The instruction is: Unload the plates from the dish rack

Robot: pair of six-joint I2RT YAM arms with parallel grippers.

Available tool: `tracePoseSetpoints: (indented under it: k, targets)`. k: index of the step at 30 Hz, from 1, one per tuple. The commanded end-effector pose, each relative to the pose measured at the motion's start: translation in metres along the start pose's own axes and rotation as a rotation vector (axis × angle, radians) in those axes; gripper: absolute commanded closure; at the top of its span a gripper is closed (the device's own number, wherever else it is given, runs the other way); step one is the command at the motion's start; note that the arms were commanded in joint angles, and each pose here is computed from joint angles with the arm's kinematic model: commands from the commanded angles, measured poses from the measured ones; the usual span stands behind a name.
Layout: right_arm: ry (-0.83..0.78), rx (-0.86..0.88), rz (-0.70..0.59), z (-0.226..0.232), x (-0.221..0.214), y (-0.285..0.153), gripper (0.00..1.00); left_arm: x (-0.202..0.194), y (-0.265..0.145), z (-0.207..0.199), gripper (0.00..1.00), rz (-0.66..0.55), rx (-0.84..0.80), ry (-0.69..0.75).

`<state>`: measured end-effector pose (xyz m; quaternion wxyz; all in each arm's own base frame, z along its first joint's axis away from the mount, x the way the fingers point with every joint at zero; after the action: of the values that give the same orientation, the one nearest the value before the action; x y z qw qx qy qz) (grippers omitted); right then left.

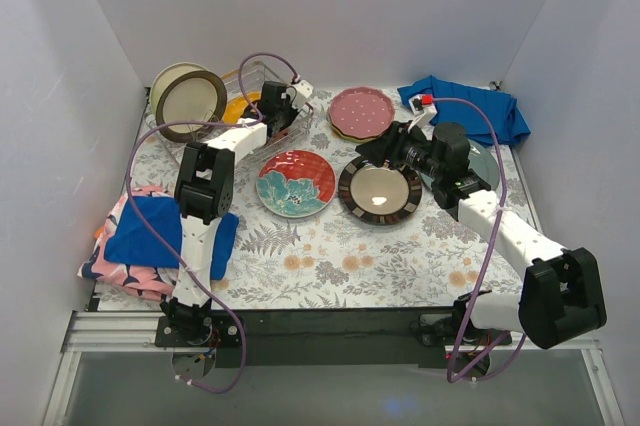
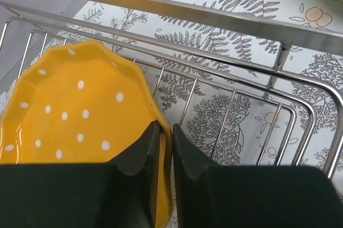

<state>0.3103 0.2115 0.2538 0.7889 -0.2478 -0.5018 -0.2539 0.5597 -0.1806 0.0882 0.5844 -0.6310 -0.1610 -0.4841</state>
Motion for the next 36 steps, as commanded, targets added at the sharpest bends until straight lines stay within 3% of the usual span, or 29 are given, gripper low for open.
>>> tracePoseSetpoints:
  k: [1, 36]
  targets:
    - [-0.040, 0.017, -0.049, 0.007, 0.012, -0.005, 0.42, 0.050, -0.049, -0.029, 1.00, -0.062, -0.081, 0.009]
    - [-0.030, 0.024, -0.043, 0.009, 0.012, -0.002, 0.42, 0.123, -0.105, -0.014, 1.00, -0.152, -0.066, 0.052]
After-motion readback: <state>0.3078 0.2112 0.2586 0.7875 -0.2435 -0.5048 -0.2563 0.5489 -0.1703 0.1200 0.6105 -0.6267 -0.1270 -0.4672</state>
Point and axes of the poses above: each gripper's point midway between its finger pads, its own y axis out along the fingers, its own z axis along the line the jaws close on, x = y × z, the point moved 4 cm from there along -y, back along the fingers, and after that the axes turned 14 degrees about -y, right-handed, at the moved point
